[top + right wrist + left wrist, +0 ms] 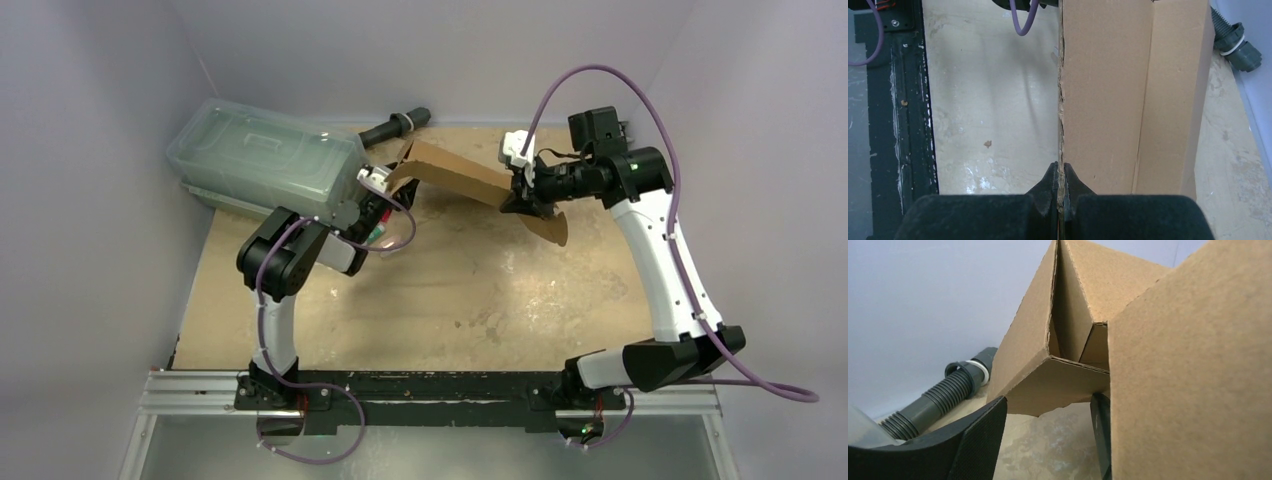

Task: Fold the paper box

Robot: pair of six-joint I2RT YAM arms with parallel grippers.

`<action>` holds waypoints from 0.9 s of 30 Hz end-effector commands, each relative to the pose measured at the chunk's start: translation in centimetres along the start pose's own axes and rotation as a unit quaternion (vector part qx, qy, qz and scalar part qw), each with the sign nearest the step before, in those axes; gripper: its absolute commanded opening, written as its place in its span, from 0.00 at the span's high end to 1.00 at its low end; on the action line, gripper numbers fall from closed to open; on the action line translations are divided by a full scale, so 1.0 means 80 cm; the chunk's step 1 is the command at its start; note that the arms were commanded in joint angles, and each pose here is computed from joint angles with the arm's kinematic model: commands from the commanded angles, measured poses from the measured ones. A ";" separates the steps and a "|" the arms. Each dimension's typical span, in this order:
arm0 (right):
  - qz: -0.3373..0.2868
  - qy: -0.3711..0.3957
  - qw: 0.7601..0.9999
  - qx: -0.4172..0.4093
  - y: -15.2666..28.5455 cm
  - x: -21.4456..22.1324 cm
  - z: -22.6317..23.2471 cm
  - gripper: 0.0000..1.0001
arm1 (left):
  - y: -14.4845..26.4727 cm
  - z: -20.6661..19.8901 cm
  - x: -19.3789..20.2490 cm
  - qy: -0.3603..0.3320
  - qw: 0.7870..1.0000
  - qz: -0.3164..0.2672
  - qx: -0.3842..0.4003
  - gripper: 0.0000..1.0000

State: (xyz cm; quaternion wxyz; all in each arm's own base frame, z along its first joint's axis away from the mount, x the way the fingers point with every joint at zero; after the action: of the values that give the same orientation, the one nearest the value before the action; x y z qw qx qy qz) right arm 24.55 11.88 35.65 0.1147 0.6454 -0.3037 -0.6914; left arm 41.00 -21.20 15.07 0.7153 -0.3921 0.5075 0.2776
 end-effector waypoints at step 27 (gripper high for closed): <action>-0.064 0.078 0.990 0.095 0.116 -0.062 0.091 1.00 | 0.086 -0.050 -0.216 0.048 0.993 -0.070 0.086 0.42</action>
State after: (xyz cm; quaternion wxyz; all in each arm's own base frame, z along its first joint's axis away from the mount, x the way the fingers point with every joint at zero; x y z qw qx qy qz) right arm 17.55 9.39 44.93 0.0343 0.7283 -0.3217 -0.6041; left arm 29.57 -20.58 29.87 0.7680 -0.4165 0.4641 0.1461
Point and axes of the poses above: each gripper's point midway between its finger pads, its own y axis back along the fingers, its own z axis along the line the jaws close on, x = y × z, the point moved 7 cm from there along y, back along the fingers, and after that the axes turned 7 degrees about -y, right-handed, at the moved point
